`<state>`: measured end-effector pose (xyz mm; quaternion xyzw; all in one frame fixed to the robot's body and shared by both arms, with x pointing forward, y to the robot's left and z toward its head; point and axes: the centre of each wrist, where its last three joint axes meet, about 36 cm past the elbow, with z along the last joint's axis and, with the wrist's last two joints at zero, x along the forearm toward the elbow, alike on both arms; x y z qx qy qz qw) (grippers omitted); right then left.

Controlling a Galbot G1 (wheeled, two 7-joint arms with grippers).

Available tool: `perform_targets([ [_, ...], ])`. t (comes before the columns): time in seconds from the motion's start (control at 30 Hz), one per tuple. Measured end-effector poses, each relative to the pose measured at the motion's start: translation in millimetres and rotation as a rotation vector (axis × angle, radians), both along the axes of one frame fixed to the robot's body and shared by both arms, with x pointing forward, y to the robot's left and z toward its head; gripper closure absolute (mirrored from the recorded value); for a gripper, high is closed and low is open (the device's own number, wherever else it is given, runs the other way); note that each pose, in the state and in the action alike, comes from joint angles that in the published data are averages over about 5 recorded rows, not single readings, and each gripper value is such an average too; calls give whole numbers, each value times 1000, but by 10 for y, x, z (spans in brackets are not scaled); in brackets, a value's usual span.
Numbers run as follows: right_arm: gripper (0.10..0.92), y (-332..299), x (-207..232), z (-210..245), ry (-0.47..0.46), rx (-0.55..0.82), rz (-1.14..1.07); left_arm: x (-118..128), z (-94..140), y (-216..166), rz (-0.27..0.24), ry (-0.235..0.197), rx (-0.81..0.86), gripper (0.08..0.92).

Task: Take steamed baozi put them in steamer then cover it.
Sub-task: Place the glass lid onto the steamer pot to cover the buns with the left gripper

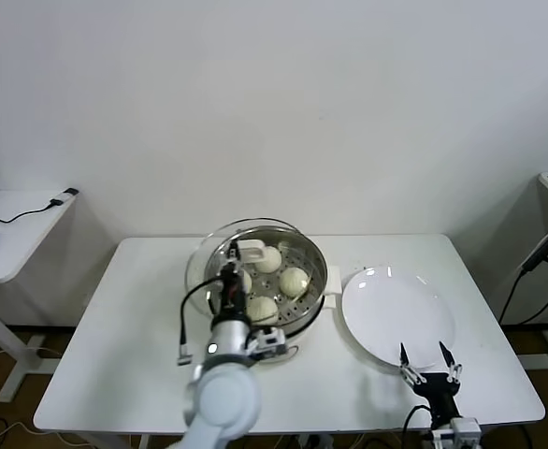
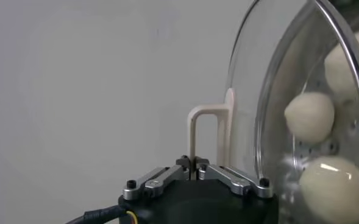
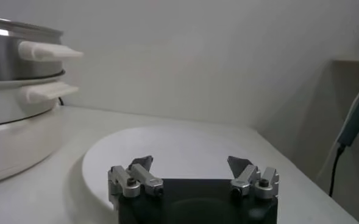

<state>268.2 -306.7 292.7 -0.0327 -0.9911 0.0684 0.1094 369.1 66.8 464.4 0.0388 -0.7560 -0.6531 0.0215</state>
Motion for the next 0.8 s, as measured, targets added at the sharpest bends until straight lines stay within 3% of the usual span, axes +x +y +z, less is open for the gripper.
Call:
perform_targets([
  [0.37, 200, -37, 5, -29, -4, -1, -19, 154, -136, -371, 14, 17, 23, 868],
  [0.8, 200, -36, 26, -62, -15, -2, -25, 278, -363, -473, 31, 28, 86, 868],
])
